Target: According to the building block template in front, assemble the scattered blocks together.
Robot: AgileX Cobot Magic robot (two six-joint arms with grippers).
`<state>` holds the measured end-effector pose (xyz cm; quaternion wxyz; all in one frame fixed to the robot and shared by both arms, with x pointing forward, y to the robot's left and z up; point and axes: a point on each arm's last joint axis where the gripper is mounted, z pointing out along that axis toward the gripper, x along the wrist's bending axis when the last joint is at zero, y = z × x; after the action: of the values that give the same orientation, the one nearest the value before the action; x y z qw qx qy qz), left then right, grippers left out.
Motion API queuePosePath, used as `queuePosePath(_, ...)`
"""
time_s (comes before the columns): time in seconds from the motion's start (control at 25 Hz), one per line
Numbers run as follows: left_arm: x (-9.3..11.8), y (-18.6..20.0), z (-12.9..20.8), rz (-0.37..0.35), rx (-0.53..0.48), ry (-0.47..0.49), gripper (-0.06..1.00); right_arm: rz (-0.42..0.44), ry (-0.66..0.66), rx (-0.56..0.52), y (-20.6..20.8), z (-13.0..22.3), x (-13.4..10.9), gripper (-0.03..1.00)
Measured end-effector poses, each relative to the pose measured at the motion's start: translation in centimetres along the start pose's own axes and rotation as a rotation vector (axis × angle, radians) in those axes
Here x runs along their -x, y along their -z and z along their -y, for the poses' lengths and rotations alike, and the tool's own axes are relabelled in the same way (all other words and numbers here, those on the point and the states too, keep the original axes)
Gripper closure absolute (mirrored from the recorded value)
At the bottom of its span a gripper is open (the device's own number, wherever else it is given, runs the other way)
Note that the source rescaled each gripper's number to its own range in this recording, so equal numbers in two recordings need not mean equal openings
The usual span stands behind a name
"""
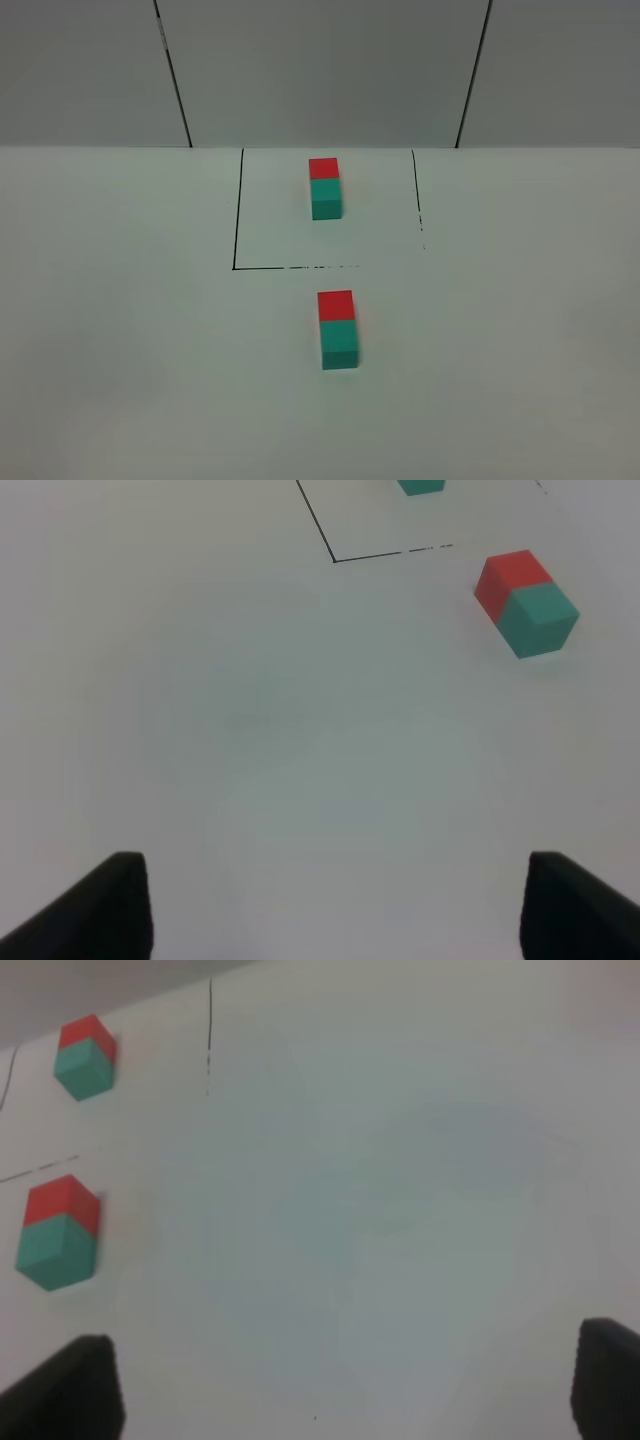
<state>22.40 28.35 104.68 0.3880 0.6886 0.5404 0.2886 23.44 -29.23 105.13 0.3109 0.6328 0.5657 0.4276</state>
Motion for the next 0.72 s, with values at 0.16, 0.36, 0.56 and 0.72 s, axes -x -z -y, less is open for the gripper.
queuePosePath(0.16,0.0,0.0,0.0,0.0,0.0,0.0,0.36,0.0,0.0,0.0,0.0,0.0,0.0,0.18)
queuePosePath(0.36,0.0,0.0,0.0,0.0,0.0,0.0,0.36,-0.001,0.0,0.0,0.0,0.0,0.0,0.18)
queuePosePath(0.56,0.0,0.0,0.0,0.0,0.0,0.0,0.36,0.0,0.0,-0.001,0.0,0.01,0.0,0.18)
queuePosePath(0.72,0.0,0.0,0.0,0.0,0.0,0.0,0.36,0.0,0.0,-0.001,0.0,0.01,0.0,0.18)
